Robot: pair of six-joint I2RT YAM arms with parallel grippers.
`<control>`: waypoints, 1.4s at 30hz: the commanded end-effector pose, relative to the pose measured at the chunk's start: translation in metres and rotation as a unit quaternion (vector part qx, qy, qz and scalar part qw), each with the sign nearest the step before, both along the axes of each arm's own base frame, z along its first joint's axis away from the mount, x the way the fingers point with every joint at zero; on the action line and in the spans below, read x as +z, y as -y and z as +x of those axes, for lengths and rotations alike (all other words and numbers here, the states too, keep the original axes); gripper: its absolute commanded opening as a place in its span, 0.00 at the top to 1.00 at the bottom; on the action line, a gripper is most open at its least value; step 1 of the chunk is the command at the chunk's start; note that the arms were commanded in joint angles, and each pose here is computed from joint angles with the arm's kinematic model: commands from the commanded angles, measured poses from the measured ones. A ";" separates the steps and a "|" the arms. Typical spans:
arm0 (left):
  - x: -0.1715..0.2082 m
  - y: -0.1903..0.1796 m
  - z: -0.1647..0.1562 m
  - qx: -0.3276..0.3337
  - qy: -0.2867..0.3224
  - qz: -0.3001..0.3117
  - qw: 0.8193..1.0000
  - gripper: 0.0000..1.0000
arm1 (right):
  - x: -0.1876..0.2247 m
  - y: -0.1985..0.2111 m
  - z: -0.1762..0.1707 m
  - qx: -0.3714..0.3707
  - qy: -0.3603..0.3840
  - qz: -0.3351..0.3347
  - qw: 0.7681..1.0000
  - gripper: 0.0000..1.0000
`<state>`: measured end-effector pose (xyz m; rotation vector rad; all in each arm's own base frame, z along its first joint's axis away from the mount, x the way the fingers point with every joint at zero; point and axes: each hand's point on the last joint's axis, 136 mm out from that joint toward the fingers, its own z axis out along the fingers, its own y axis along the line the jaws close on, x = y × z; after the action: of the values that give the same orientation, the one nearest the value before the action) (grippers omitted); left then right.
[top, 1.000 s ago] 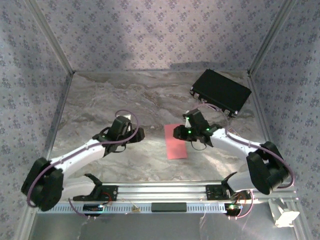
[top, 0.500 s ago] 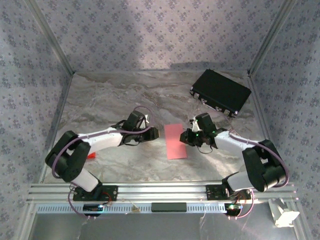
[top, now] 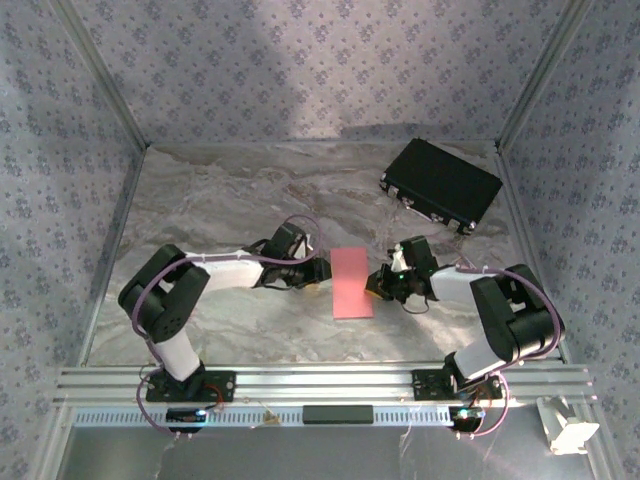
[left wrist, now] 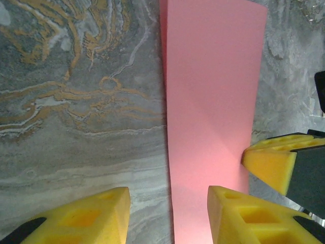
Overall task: Fold a paper plane with a square sheet of paper (pick it up from the middle)
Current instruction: Third fold the triangle at the center of the table.
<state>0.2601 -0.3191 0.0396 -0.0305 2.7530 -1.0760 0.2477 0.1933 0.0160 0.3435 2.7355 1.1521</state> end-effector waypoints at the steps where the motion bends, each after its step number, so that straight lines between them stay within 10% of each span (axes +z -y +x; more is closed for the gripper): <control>1: 0.011 0.017 0.004 -0.010 0.001 -0.032 0.999 0.57 | -0.024 0.012 -0.018 -0.030 -0.050 -0.020 0.998 0.89; 42: 0.000 0.017 0.001 -0.002 0.001 -0.006 1.000 0.69 | -0.024 0.013 -0.018 -0.037 -0.046 -0.030 0.998 0.90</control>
<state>0.2573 -0.3439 0.0303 -0.0455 2.7649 -1.1712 0.2492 0.1933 0.0169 0.4128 2.7035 1.1771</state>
